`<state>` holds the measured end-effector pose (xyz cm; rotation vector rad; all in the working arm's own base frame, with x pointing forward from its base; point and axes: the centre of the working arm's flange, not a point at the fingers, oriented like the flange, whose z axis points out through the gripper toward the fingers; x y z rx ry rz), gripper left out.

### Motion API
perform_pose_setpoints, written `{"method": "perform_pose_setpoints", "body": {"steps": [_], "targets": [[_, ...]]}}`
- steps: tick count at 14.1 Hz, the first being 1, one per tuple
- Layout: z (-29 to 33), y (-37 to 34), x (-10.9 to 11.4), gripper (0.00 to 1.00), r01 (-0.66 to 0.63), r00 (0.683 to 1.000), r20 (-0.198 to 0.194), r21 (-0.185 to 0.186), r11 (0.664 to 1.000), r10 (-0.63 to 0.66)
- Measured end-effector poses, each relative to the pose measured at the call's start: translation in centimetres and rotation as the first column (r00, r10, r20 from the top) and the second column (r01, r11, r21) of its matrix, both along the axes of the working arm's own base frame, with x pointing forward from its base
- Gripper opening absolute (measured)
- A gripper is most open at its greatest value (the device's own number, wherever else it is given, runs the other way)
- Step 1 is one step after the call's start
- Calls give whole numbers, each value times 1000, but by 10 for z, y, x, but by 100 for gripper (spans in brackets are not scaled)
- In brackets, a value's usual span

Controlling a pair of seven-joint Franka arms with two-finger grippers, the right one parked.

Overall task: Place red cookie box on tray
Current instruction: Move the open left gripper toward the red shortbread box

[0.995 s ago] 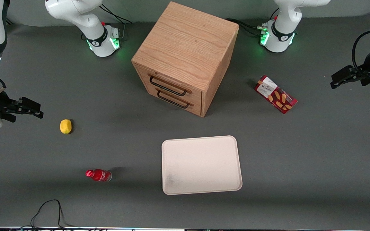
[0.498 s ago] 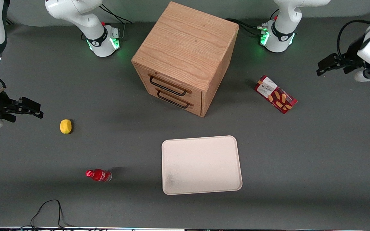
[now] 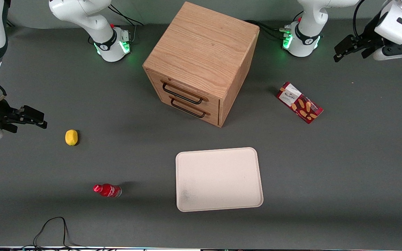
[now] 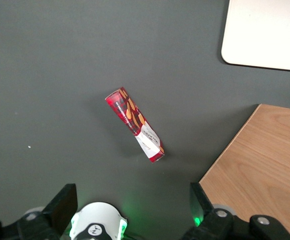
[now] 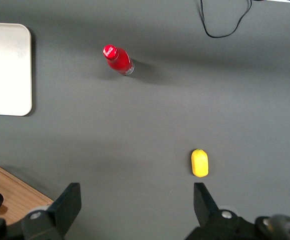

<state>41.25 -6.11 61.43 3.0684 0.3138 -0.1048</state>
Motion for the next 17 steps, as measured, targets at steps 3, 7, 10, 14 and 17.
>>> {"method": "perform_pose_setpoints", "body": {"steps": [3, 7, 10, 14, 17], "targets": [[-6, -6, -3, 100, -186, 982, -33, 26, 982, 187], [-10, -6, -5, 100, -540, 838, -52, 76, 839, 544], [-17, -12, -6, 100, -631, 768, -56, 105, 768, 638], [-68, -15, -4, 100, -649, 750, -61, 124, 751, 658], [-124, -18, -1, 100, -661, 745, -34, 105, 743, 667]]}}
